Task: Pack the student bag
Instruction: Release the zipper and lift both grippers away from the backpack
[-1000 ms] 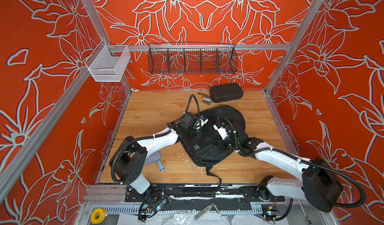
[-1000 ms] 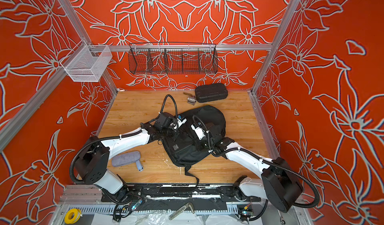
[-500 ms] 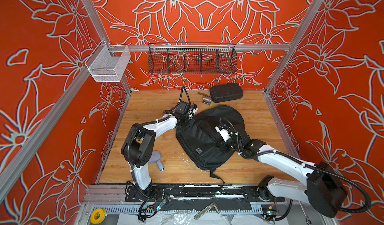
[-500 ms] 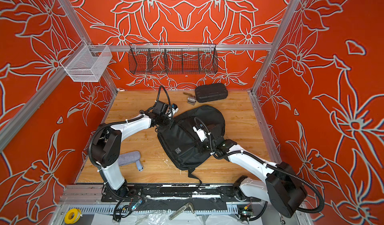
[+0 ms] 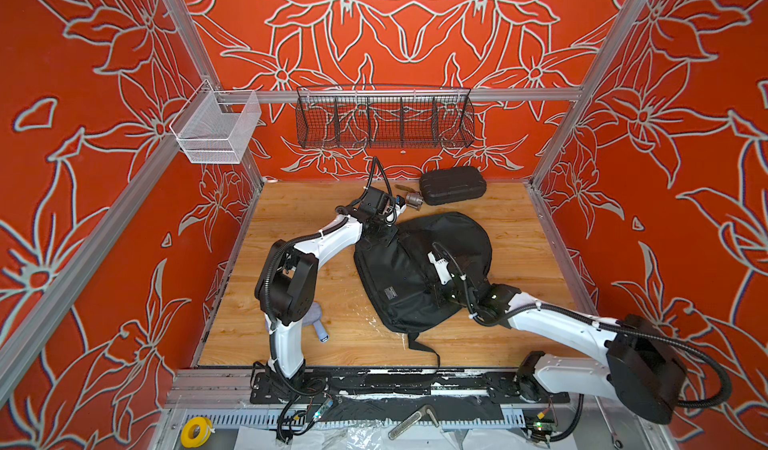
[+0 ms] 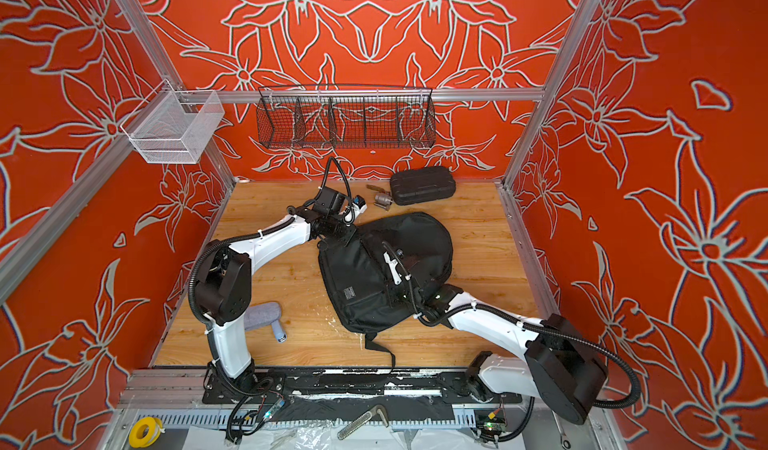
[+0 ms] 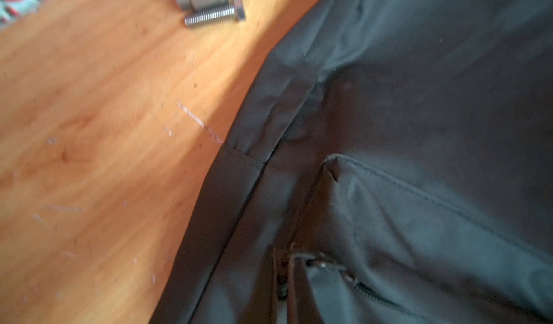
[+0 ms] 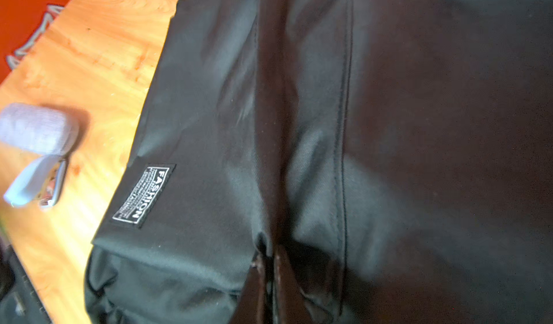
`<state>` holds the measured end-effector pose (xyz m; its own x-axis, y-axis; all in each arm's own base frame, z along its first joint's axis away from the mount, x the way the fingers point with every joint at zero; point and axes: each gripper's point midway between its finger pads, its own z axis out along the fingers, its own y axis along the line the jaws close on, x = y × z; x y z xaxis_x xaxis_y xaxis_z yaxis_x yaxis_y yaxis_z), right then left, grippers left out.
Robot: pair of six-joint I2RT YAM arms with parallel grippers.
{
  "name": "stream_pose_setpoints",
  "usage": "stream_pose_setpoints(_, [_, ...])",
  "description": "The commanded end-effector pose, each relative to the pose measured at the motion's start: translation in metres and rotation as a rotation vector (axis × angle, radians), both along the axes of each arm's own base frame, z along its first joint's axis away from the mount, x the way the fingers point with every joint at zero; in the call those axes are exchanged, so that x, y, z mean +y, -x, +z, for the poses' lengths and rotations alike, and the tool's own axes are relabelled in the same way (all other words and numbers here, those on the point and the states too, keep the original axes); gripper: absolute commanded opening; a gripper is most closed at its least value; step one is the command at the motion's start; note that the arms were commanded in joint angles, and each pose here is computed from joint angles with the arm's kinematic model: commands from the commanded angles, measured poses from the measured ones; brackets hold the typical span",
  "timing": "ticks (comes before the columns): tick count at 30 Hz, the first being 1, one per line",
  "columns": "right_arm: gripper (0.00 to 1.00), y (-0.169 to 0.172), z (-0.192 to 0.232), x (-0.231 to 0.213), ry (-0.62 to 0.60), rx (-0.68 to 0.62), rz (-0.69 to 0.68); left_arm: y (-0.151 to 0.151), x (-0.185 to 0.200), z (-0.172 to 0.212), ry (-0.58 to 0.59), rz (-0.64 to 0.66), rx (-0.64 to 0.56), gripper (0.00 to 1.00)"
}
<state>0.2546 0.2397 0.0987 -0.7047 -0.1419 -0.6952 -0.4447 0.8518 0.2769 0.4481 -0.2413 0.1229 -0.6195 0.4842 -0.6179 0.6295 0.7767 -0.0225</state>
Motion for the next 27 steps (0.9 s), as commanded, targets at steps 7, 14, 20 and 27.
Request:
stream_pose_setpoints(7, [0.47, -0.033, 0.033, 0.003, 0.055, -0.099, -0.096, -0.010, 0.016, 0.051, 0.046, 0.110, -0.090, 0.48])
stream_pose_setpoints(14, [0.58, -0.061, 0.054, 0.012, 0.078, -0.095, -0.017, 0.012, 0.067, 0.102, 0.168, 0.379, -0.056, 0.92])
stream_pose_setpoints(20, [0.57, -0.053, 0.067, 0.076, 0.043, -0.063, 0.357, 0.067, 0.143, 0.093, 0.245, 0.764, 0.125, 0.97])
stream_pose_setpoints(27, [0.57, -0.021, 0.070, 0.154, -0.030, -0.225, 0.838, 0.160, 0.241, 0.055, 0.470, 1.327, 0.415, 0.96])
